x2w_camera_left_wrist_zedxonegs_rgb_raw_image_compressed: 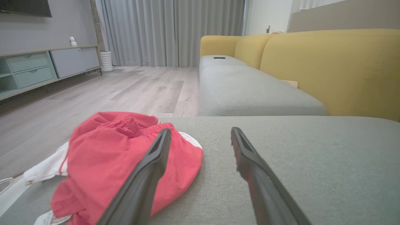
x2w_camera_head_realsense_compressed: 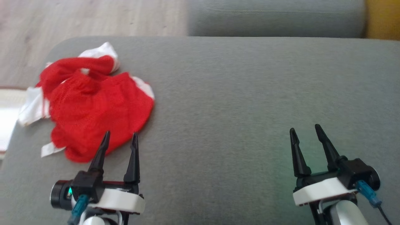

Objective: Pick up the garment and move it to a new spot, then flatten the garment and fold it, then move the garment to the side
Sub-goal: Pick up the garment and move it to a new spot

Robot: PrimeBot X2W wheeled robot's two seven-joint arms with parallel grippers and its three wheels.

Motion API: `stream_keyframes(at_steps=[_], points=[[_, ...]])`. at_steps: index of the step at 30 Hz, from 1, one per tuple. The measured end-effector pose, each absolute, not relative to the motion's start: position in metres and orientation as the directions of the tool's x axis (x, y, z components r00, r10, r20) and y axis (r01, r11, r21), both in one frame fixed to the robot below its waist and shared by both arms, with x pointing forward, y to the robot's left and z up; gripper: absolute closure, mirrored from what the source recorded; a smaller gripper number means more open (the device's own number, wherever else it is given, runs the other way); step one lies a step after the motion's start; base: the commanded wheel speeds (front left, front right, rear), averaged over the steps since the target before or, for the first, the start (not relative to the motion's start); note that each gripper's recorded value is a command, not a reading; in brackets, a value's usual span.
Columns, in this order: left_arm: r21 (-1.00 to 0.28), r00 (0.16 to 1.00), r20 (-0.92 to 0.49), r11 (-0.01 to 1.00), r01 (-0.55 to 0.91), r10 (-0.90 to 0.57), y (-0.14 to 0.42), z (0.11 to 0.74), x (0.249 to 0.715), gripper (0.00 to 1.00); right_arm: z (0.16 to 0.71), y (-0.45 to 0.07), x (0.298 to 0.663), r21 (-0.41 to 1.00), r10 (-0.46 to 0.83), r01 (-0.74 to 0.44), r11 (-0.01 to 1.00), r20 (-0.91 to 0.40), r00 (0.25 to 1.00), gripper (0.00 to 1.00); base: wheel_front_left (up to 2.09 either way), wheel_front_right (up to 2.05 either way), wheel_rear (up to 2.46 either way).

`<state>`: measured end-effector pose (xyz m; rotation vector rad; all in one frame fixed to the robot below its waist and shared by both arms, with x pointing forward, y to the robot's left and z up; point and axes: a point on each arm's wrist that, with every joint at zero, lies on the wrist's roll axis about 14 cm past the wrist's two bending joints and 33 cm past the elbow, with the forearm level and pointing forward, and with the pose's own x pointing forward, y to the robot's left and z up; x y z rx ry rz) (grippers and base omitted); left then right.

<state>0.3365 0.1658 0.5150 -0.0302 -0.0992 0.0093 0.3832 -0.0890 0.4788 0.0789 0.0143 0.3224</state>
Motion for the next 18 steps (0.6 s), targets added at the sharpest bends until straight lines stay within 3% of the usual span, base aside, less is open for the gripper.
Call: stream_keyframes(at_steps=[18], points=[[-0.018,0.951,0.102,0.956,-0.292,0.292,0.242,0.521,0.288,0.0,0.471,0.003,0.4,0.116,0.551,-0.546,0.829,-0.004,0.835,0.0,0.0,0.0,0.0]])
